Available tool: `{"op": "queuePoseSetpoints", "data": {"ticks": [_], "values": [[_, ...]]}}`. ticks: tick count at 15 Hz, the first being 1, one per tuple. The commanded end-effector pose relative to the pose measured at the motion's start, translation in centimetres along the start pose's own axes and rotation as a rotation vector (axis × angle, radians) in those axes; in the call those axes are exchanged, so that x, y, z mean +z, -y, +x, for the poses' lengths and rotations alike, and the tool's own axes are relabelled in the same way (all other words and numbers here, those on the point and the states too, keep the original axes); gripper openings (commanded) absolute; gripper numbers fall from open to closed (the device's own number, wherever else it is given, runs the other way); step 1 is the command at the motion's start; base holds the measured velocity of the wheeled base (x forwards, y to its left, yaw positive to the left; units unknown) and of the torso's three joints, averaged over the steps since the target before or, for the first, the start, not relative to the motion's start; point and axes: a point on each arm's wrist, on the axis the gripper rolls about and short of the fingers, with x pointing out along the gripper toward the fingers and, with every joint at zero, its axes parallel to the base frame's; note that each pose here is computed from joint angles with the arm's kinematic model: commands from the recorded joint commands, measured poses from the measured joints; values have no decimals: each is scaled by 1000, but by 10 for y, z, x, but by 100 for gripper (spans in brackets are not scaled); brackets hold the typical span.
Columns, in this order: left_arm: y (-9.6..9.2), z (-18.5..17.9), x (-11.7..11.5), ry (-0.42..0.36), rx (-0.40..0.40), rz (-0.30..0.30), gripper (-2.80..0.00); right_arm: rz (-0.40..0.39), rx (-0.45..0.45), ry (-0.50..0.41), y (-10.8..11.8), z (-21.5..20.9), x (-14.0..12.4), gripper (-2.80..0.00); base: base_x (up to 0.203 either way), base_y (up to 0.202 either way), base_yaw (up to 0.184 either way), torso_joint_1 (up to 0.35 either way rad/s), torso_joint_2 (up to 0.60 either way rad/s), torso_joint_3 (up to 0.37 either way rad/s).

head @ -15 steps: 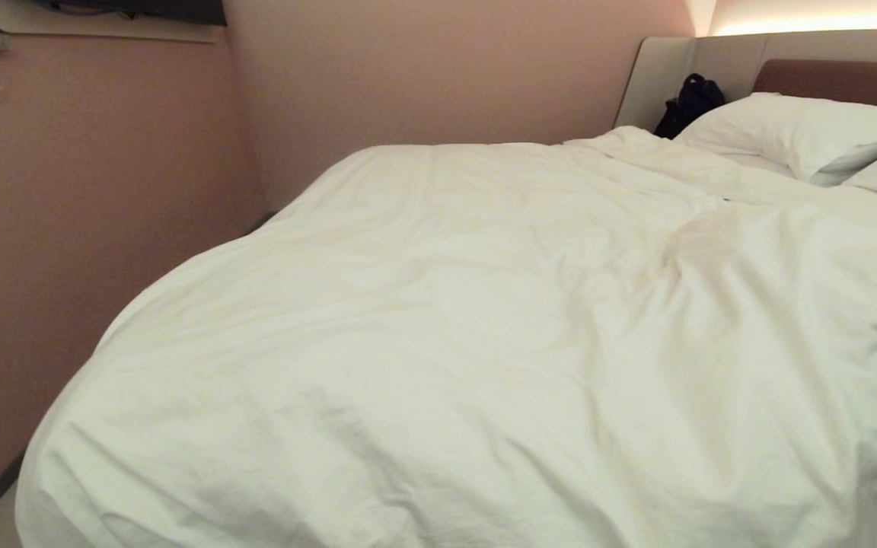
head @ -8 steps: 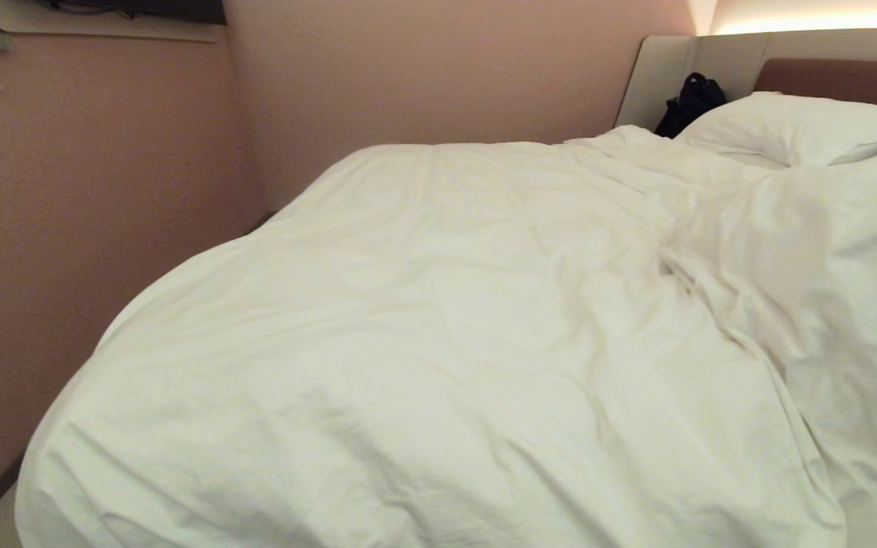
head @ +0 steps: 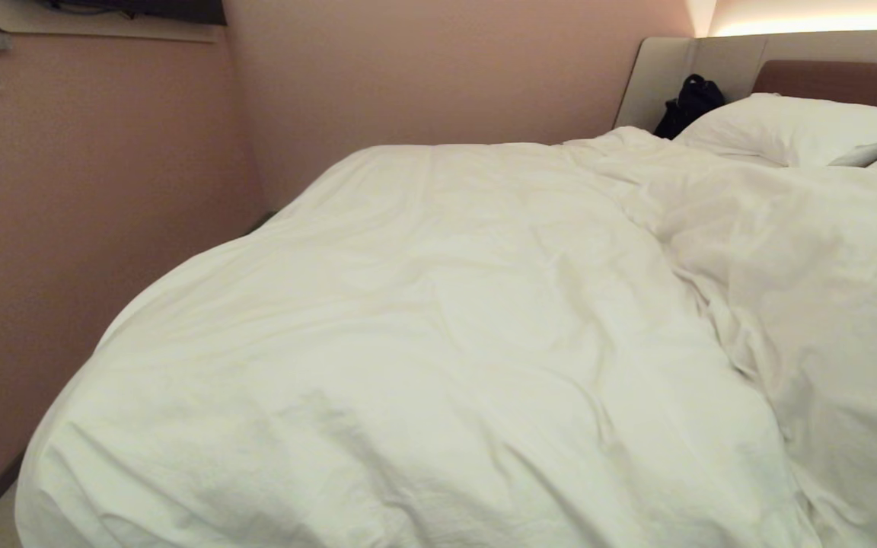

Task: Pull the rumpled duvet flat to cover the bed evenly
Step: Flatten the corners of the folded blanket

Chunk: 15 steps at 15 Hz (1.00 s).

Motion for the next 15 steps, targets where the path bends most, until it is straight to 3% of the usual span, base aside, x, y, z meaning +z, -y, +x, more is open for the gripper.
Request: {"op": "queuePoseSetpoints", "data": {"ticks": [1,11,12,15], "values": [[0,0,0,1,1,0,-280,-82,110,-249,-10,-5,-27,-280,0,0,0,0,0,0],[0,0,0,1,1,0,-280,-110,106,-300,-12,-3,-39,-280,0,0,0,0,0,0],[0,0,0,1,1,0,-280,-109,105,-299,-12,-3,-38,0,0,0,0,0,0,0],[0,0,0,1,1,0,-280,-99,99,-284,-10,-4,-35,0,0,0,0,0,0,0]]}}
